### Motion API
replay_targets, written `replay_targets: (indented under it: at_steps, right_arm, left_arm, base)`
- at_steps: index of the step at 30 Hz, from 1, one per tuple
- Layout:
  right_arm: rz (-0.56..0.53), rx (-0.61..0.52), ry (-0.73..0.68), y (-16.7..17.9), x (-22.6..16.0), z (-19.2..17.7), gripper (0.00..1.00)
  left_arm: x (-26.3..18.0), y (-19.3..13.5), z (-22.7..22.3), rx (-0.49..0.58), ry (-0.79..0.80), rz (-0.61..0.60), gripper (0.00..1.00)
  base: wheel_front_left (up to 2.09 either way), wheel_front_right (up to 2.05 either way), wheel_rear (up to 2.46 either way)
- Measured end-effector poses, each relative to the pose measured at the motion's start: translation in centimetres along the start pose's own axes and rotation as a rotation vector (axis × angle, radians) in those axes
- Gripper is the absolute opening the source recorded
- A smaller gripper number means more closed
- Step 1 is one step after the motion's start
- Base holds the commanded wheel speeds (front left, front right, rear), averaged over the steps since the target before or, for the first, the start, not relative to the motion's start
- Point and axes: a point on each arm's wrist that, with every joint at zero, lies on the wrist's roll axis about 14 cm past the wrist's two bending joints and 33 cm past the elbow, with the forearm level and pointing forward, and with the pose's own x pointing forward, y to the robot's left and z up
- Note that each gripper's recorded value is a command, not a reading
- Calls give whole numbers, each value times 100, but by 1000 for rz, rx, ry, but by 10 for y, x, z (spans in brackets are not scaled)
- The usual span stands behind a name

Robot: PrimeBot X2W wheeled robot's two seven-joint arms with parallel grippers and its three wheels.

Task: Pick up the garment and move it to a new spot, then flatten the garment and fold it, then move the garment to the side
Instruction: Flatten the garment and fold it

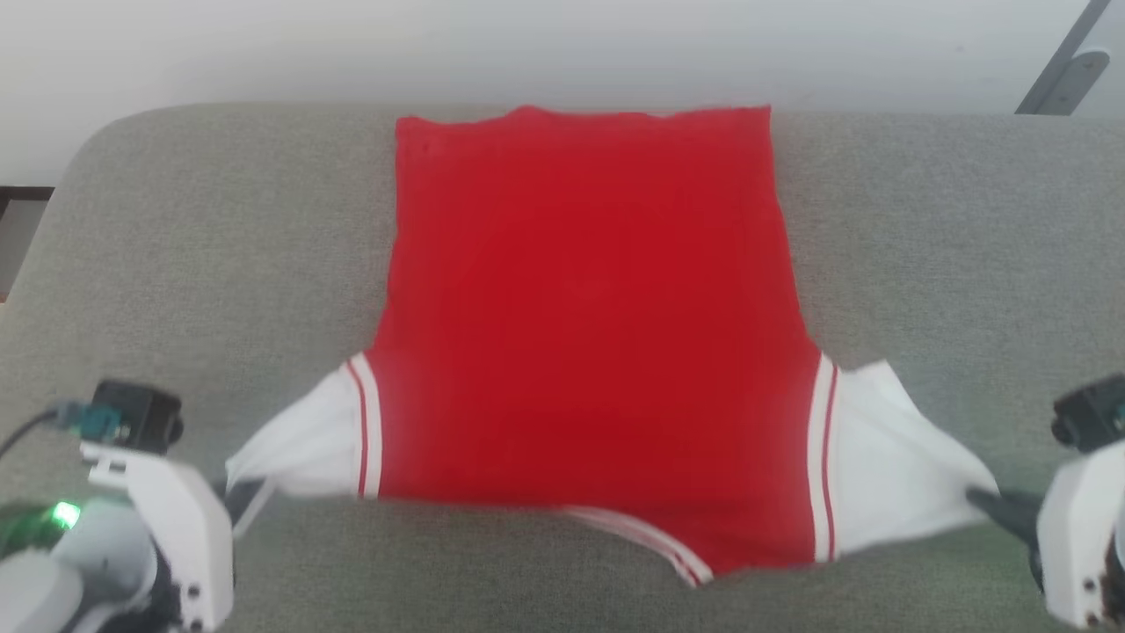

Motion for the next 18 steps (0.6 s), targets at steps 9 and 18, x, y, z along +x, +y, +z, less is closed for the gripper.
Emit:
replay_targets:
  at_steps: [9,18]
  right_arm:
    - [55,60,195,19,-22,-62,0]
    - [6,97,198,23,-3,-82,33]
  left_arm:
    - [-26,-5,-49,-65,129,47,0]
    - [-16,-17,-75,-112,164,19,0]
  base:
    - [0,0,0]
    - [0,0,0]
